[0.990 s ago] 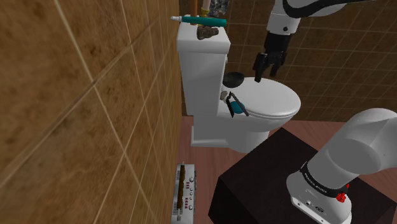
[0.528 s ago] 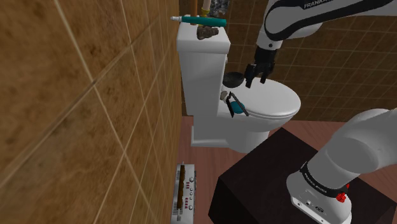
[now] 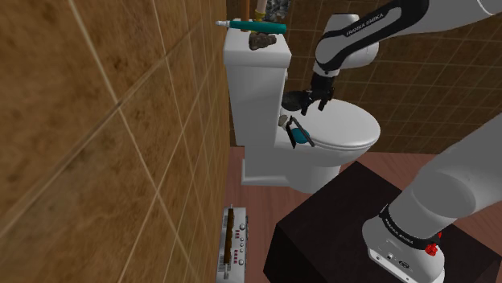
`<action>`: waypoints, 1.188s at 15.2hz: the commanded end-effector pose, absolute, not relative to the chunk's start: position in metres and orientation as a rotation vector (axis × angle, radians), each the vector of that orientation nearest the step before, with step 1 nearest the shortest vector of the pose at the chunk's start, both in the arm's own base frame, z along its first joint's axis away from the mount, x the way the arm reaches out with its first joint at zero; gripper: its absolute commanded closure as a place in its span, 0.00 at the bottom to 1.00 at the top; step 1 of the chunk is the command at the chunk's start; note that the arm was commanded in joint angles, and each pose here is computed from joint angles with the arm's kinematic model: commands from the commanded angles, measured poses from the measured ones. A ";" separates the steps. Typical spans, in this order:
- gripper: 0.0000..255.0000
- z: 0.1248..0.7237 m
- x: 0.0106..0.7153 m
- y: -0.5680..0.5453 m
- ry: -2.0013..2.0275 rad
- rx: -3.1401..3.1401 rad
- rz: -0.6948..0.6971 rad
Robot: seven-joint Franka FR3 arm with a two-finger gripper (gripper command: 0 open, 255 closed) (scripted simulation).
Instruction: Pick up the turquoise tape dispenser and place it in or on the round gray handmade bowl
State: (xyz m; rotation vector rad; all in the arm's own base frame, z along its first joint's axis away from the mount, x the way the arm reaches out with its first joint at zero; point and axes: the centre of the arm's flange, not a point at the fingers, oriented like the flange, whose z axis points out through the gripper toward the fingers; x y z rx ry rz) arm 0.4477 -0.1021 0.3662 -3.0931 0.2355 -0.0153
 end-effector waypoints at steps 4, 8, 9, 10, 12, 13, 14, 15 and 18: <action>0.00 0.320 0.480 -0.130 0.284 -3.093 -0.057; 0.00 0.285 0.507 -0.154 0.322 -3.091 -0.089; 0.00 0.276 0.514 -0.161 0.332 -3.090 -0.097; 0.00 0.268 0.521 -0.167 0.341 -3.089 -0.105; 0.00 0.251 0.535 -0.180 0.361 -3.088 -0.120; 0.00 0.242 0.542 -0.186 0.370 -3.087 -0.128; 0.00 0.236 0.547 -0.191 0.378 -3.086 -0.134; 0.00 0.230 0.547 -0.191 0.378 -3.086 -0.134; 0.00 0.215 0.549 -0.191 0.378 -3.086 -0.134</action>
